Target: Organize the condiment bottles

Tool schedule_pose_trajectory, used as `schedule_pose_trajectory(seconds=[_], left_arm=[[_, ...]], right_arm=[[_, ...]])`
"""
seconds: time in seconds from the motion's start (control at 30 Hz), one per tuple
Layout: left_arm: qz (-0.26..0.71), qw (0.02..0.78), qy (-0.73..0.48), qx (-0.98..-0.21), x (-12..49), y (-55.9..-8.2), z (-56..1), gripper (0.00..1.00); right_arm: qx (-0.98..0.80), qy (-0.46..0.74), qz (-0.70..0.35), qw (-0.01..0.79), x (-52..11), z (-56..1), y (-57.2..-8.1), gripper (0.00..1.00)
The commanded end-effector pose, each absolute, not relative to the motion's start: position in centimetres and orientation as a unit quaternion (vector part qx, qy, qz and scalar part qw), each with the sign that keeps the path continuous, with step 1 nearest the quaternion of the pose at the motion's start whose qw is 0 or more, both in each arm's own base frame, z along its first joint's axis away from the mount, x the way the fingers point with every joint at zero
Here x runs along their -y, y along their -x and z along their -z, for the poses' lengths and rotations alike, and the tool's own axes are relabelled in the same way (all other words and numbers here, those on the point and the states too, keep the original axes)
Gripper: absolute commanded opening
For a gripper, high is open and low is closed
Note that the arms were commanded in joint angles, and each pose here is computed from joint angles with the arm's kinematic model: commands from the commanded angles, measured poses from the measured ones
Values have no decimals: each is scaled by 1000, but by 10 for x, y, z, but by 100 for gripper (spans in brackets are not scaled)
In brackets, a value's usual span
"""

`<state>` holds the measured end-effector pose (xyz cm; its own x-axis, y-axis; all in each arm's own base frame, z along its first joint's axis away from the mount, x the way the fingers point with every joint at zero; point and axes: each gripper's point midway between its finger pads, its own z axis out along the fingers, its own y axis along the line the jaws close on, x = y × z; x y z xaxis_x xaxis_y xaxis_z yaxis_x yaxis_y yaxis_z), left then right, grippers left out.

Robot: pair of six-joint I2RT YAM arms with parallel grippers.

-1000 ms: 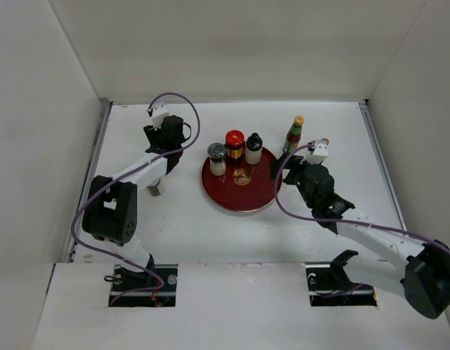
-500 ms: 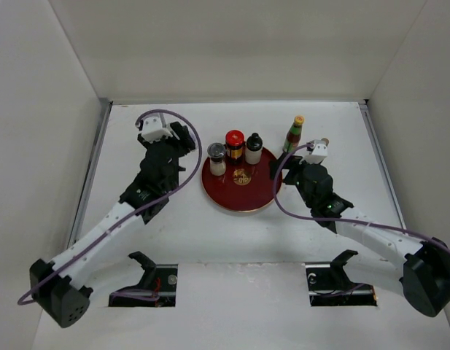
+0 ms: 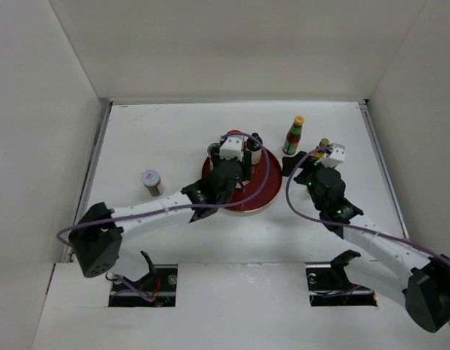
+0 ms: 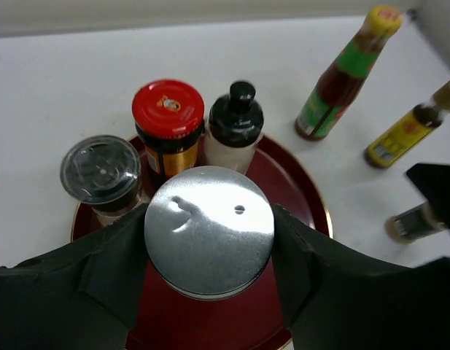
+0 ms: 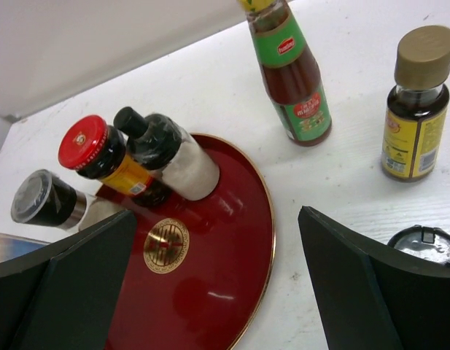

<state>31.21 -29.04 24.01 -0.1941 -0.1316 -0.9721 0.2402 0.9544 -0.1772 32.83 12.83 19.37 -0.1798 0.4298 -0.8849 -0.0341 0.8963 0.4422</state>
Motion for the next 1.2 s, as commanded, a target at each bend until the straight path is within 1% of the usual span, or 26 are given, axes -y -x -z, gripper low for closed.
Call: schedule_pose_trajectory(seconds=[0.0, 0.13, 0.33, 0.53, 0.57, 0.6, 0.63, 0.7, 0.73, 0.8, 0.9, 1.03, 1.17], left_arm=[[194, 685, 17, -702, 301, -341, -301, 34], [181, 679, 8, -712, 313, -360, -280, 34], [152, 669, 3, -728, 312, -387, -238, 34], [135, 662, 4, -738, 308, -396, -207, 40], [133, 660, 3, -739, 308, -396, -204, 42], [131, 658, 1, -742, 308, -396, -201, 48], [133, 656, -2, -743, 310, -396, -200, 54], [135, 657, -5, -741, 312, -391, -202, 71], [138, 659, -5, -739, 312, -389, -205, 78], [152, 666, -4, -730, 311, -378, -222, 88], [170, 677, -7, -716, 304, -356, -250, 93], [179, 688, 5, -703, 268, -316, -279, 95], [106, 682, 67, -720, 192, -300, -258, 96]], right_arm=[[-717, -153, -205, 648, -127, -213, -332, 100], [-721, -149, -202, 646, -129, -211, -334, 100], [-718, -148, -204, 649, -129, -214, -333, 100], [-718, -147, -205, 649, -129, -215, -332, 100], [-716, -147, -206, 650, -129, -216, -332, 100], [-716, -147, -206, 650, -129, -216, -332, 100], [-717, -147, -206, 650, -129, -216, -331, 100], [-715, -147, -207, 651, -128, -217, -331, 100], [-715, -147, -207, 652, -128, -218, -331, 100], [-716, -147, -206, 650, -129, -217, -331, 100], [-716, -147, -206, 651, -129, -217, -331, 100], [-716, -146, -206, 650, -129, -218, -331, 100], [-717, -146, -207, 649, -129, -217, -331, 100]])
